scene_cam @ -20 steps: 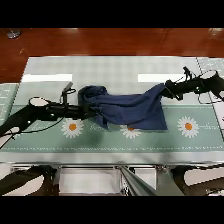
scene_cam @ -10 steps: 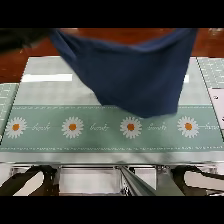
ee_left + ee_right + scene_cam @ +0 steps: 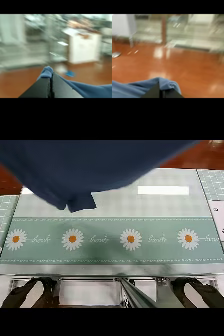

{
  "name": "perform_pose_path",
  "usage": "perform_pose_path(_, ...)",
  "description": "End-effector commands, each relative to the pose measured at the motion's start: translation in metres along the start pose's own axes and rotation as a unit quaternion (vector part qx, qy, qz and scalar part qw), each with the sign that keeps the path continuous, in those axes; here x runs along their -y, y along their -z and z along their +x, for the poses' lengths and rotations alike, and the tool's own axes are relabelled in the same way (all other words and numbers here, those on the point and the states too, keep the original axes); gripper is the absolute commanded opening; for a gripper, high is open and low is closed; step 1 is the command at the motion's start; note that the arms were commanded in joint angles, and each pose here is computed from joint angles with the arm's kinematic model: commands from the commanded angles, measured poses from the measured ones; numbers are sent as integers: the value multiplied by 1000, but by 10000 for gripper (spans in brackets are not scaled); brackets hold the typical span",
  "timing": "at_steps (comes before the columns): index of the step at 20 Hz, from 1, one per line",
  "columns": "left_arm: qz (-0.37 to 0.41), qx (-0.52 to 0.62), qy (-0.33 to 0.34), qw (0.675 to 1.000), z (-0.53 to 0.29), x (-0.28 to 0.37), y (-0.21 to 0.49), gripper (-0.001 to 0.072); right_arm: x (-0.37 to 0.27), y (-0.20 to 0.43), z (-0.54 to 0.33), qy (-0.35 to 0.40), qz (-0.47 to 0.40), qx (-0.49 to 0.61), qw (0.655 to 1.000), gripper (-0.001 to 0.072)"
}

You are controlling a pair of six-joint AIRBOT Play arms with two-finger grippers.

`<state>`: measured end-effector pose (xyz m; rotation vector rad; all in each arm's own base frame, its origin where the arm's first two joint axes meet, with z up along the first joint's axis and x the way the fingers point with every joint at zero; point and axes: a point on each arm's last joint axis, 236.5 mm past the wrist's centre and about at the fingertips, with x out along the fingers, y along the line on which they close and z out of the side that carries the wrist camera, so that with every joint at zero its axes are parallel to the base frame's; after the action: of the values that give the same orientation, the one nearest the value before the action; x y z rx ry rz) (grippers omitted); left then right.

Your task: Fold the shirts.

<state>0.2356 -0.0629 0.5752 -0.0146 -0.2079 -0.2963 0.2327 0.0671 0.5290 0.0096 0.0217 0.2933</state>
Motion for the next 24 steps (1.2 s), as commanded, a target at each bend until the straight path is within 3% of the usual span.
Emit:
perform_pose_path(1, 86, 46, -106, 989, -65, 2, -40, 24, -14, -6, -66, 42, -24, 23, 999, 19)
perform_pose_path(4, 96, 27, -108, 989, -80, 14, -33, 24, -21, 5, -76, 41, -19, 11, 999, 19)
perform_pose_path(8, 27, -58, -85, 994, -58, 3, 23, 25, -9, 42, -53, 38, 5, -51, 998, 19)
perform_pose_path(11, -65, -146, -28, 987, -25, -2, 97, 24, 5, 89, -21, 31, 40, -120, 992, 19)
perform_pose_path(16, -235, -303, 10, 924, 24, -26, 283, 24, 47, 195, 58, 34, 120, -229, 966, 19)
perform_pose_path(20, -285, -345, 8, 894, 77, -21, 403, 24, 91, 286, 136, 45, 170, -308, 935, 19)
perform_pose_path(24, -298, -333, -30, 894, 146, -37, 463, 24, 126, 354, 218, 48, 233, -328, 914, 19)
